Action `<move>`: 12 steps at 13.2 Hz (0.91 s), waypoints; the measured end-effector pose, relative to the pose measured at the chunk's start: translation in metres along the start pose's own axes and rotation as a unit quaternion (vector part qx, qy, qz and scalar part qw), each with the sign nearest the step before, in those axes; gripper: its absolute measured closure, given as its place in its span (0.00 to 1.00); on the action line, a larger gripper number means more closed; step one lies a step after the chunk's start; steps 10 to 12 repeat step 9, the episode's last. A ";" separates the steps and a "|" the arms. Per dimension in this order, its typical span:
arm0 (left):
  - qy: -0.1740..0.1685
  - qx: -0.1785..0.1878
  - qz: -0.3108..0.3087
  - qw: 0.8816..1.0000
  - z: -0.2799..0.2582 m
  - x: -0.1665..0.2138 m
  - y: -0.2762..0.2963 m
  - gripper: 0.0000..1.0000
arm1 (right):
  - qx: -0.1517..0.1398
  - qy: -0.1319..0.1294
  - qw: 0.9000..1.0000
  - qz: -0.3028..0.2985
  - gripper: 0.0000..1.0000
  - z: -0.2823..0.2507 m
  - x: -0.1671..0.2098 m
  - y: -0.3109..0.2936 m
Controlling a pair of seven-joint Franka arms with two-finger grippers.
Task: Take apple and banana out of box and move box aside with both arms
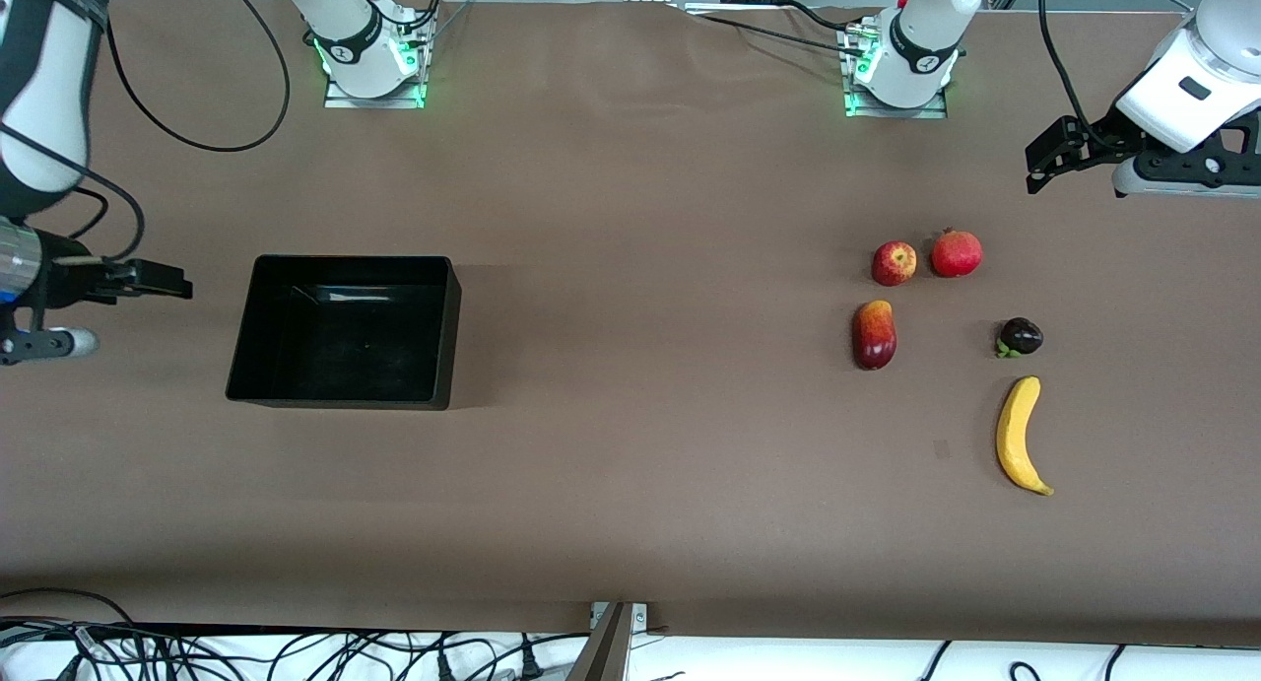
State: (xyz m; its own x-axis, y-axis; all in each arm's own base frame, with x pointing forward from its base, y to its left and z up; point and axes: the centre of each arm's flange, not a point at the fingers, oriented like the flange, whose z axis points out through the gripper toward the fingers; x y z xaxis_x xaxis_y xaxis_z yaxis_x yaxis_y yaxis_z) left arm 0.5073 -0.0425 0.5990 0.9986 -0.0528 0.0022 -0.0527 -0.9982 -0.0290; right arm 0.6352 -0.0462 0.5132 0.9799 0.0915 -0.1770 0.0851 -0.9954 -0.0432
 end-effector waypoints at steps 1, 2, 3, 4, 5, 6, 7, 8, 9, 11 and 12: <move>0.000 0.000 0.002 1.000 0.000 0.000 0.002 0.00 | -0.003 -0.003 1.000 -0.004 0.00 -0.002 -0.003 0.003; 0.000 0.000 0.003 1.000 0.000 0.000 0.004 0.00 | -0.010 -0.005 1.000 -0.001 0.00 -0.003 -0.006 0.006; 0.000 0.000 0.005 1.000 0.000 0.000 0.005 0.00 | -0.013 0.002 1.000 0.005 0.00 -0.005 -0.011 0.008; 0.001 0.001 0.006 1.000 -0.001 0.000 0.006 0.00 | -0.013 0.020 1.000 0.010 0.00 -0.004 -0.016 0.007; 0.001 0.001 0.007 1.000 -0.001 0.000 0.007 0.00 | -0.012 0.043 0.999 0.011 0.00 0.000 -0.024 0.004; 0.001 0.001 0.007 1.000 -0.001 0.000 0.007 0.00 | -0.014 0.059 0.998 0.010 0.00 0.006 -0.035 0.002; 0.002 0.001 0.008 1.000 -0.002 0.000 0.008 0.00 | -0.021 0.061 0.998 0.008 0.00 0.012 -0.047 0.001; 0.003 0.001 0.009 1.000 -0.003 0.000 0.009 0.00 | -0.029 0.056 0.998 0.008 0.00 0.016 -0.058 0.002; 0.004 0.001 0.010 1.000 -0.004 0.000 0.010 0.00 | -0.033 0.052 0.998 0.009 0.00 0.018 -0.066 0.004; 0.004 0.001 0.010 1.000 -0.004 0.000 0.010 0.00 | -0.033 0.052 0.998 0.009 0.00 0.018 -0.066 0.004; 0.004 0.001 0.010 1.000 -0.004 0.000 0.010 0.00 | -0.033 0.052 0.998 0.009 0.00 0.018 -0.066 0.004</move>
